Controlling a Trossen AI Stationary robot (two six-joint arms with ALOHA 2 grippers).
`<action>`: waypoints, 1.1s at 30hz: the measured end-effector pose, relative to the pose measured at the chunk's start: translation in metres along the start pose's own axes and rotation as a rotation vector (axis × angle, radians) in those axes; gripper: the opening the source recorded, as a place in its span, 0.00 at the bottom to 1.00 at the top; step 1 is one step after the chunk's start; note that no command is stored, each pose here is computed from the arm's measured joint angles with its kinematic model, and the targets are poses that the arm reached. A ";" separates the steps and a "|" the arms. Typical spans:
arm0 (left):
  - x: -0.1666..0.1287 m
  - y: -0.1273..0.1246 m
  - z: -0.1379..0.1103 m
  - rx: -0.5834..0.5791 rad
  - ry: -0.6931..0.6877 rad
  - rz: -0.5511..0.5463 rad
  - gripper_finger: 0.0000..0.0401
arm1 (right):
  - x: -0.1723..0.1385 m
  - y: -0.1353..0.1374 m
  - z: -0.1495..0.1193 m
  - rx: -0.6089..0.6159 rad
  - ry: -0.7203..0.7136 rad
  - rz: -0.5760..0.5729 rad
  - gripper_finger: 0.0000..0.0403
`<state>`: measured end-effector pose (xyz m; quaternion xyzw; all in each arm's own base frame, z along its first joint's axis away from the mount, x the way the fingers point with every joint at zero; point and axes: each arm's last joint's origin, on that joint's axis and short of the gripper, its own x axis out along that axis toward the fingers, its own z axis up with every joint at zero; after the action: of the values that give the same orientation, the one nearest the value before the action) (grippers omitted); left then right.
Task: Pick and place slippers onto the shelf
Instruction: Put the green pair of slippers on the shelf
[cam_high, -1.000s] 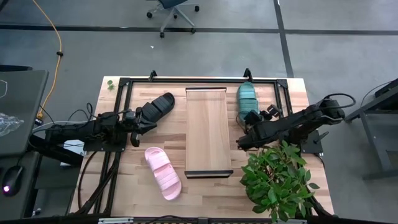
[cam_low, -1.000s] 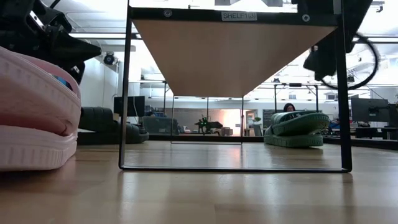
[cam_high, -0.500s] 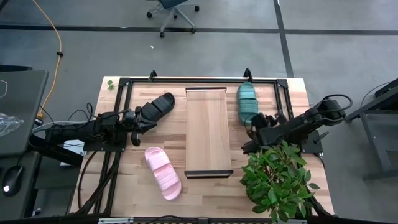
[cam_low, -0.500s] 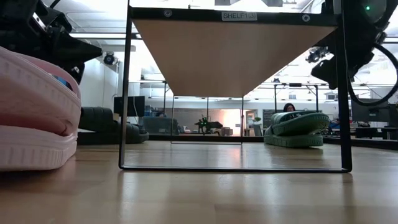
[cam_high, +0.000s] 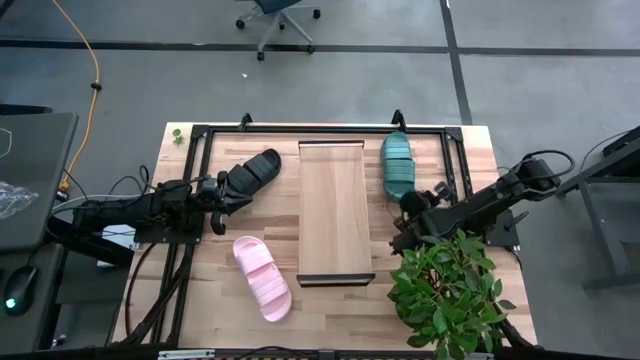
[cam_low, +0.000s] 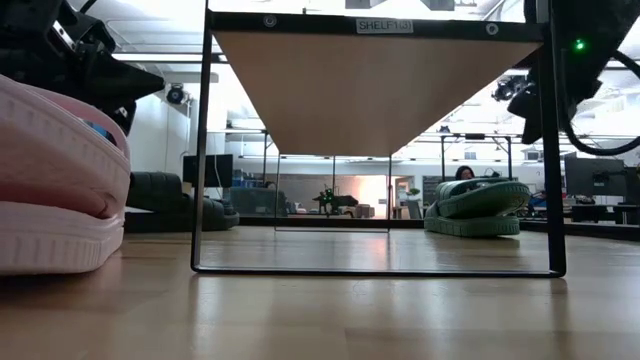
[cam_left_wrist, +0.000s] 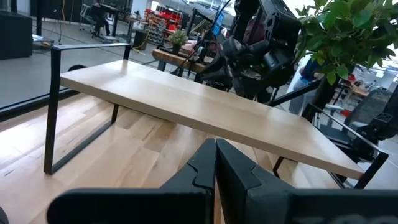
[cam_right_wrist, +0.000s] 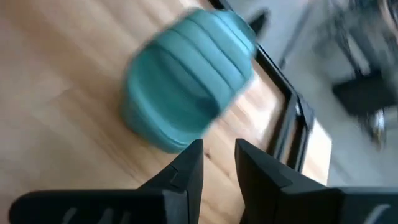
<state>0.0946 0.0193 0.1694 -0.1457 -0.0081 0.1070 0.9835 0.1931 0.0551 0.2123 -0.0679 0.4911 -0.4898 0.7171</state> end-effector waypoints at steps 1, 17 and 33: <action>0.000 0.000 0.000 0.000 0.000 0.000 0.00 | 0.001 0.001 0.001 -0.040 -0.010 0.002 0.21; 0.000 0.000 0.000 0.000 0.000 0.000 0.00 | 0.018 0.001 0.017 -0.286 -0.014 -0.012 0.21; 0.000 0.000 0.000 0.000 0.006 -0.015 0.00 | 0.041 0.004 0.004 -0.317 -0.009 -0.050 0.21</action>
<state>0.0948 0.0189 0.1693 -0.1458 -0.0062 0.0991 0.9843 0.1998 0.0242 0.1859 -0.1948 0.5571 -0.4237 0.6872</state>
